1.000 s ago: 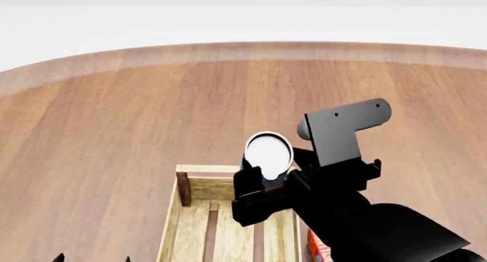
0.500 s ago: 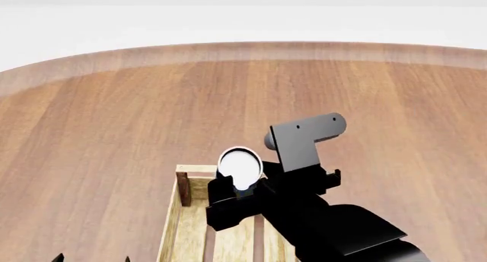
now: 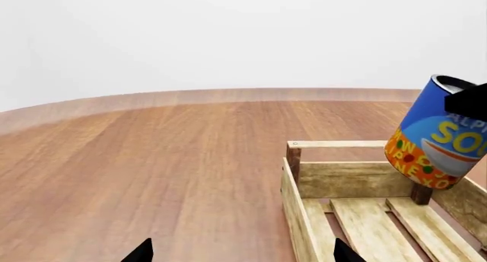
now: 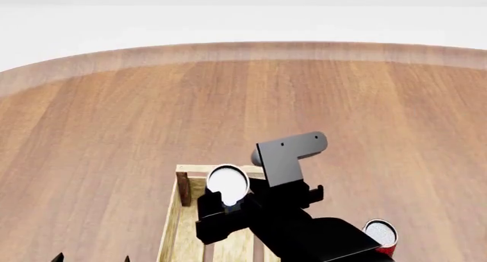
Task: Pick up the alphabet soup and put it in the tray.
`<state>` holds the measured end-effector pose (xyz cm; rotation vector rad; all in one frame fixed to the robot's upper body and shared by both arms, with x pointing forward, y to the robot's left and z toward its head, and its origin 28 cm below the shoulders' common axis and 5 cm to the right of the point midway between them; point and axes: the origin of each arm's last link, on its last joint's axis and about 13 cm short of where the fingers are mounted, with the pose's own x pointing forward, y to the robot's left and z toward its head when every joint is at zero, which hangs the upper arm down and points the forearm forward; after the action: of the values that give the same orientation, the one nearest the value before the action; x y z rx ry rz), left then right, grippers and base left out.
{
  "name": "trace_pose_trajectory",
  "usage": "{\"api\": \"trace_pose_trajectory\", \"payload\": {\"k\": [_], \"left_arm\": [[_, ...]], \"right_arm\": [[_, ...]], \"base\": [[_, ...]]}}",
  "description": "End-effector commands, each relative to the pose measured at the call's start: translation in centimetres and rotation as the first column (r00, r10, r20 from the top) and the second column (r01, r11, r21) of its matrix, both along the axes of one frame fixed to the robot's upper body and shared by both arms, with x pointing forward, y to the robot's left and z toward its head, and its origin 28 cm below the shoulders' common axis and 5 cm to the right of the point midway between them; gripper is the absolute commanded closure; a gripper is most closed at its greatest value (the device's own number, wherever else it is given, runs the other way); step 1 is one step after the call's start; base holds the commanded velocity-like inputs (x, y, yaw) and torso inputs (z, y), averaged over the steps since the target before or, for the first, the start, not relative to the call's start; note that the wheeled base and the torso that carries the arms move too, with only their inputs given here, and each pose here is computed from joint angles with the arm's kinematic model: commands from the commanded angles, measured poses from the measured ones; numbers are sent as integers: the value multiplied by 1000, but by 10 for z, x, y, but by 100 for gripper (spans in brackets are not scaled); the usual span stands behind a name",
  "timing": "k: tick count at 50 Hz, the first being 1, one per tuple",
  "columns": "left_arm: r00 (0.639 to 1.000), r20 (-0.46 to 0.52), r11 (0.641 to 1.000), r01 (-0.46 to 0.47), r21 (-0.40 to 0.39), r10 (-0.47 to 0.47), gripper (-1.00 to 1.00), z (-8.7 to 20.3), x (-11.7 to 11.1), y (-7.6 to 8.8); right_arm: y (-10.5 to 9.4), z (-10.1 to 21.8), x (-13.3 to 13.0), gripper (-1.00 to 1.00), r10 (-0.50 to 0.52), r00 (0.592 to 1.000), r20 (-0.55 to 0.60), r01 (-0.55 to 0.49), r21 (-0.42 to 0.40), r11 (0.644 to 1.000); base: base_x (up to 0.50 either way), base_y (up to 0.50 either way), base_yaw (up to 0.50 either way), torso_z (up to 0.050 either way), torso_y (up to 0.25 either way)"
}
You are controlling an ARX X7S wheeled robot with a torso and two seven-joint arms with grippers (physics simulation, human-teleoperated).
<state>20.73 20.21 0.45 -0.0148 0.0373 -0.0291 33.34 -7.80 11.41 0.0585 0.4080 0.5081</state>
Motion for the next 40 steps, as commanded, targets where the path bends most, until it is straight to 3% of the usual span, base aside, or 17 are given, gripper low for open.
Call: {"api": "trace_pose_trajectory", "payload": {"k": [1,40], "left_arm": [[1000,0,1000,1,-1,-1,-100,0,0,0],[1000,1,1000,1,-1,-1,-100,0,0,0]], "right_arm": [[5,-4,3,100,26,1000,11,-26,8,1000],[8,-34,1,100,40,999,-32,-40,3,999]], "base": [[0,0,0,0,0],[0,0,0,0,1]]}}
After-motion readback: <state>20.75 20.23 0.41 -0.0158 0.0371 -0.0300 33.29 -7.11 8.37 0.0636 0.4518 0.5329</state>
